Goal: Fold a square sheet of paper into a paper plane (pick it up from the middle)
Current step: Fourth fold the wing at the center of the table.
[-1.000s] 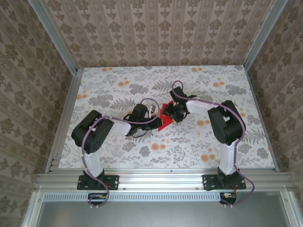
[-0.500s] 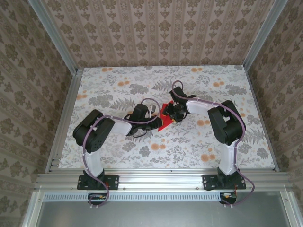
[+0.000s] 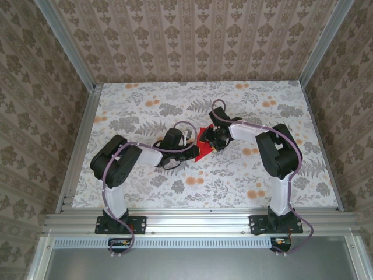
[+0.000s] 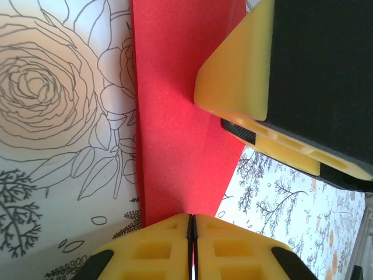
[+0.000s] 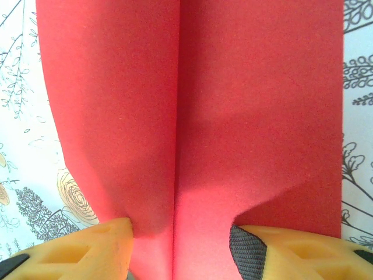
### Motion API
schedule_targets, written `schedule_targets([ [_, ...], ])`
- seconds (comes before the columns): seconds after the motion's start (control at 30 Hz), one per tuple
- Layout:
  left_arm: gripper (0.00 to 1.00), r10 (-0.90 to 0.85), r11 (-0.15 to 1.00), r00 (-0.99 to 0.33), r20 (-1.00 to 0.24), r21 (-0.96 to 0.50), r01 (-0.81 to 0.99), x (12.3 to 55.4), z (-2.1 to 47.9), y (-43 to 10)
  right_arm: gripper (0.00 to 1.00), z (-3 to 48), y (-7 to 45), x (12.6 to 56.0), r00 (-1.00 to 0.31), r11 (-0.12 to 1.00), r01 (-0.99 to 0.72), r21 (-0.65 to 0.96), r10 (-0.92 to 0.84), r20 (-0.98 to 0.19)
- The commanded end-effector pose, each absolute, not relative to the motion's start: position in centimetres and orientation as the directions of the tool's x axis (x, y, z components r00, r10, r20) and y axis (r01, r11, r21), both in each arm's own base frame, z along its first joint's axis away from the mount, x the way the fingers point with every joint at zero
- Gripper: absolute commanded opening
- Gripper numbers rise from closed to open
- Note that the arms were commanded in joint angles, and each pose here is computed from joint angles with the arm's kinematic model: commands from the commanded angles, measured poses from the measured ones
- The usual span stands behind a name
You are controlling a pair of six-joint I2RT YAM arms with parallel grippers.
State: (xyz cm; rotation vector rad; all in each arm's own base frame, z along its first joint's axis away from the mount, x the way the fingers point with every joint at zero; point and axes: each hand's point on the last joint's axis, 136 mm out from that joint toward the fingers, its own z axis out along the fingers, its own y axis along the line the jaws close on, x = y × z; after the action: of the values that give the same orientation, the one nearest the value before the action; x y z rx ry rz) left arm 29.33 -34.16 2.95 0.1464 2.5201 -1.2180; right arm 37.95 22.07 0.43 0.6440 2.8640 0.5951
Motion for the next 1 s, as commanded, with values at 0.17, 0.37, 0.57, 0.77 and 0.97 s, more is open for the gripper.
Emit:
schedule_targets([
  [0.17,0.11,-0.013,0.681,-0.947,-0.321,-0.696,0.227,29.0,0.9,-33.8,0.56,-11.5,11.5,26.3,-0.857,0.859,0.47,-0.202,0.499,0.128],
  [0.37,0.1,0.008,0.719,-0.949,-0.315,-0.657,0.224,28.8,0.3,-33.1,0.56,-11.5,11.4,26.2,-0.856,0.858,0.47,-0.209,0.501,0.127],
  [0.57,0.09,0.087,0.765,-0.946,-0.312,-0.587,0.264,27.8,-0.4,-33.1,0.56,-11.5,11.1,26.1,-0.857,0.855,0.466,-0.228,0.5,0.122],
  [0.77,0.08,0.104,0.808,-0.95,-0.295,-0.532,0.254,27.4,-1.1,-32.2,0.56,-11.6,10.9,26.0,-0.858,0.853,0.464,-0.24,0.5,0.117],
  [0.97,0.07,0.106,0.813,-0.955,-0.278,-0.528,0.244,27.1,-1.5,-32.0,0.56,-11.0,11.6,26.7,-0.865,0.866,0.458,-0.201,0.487,0.122],
])
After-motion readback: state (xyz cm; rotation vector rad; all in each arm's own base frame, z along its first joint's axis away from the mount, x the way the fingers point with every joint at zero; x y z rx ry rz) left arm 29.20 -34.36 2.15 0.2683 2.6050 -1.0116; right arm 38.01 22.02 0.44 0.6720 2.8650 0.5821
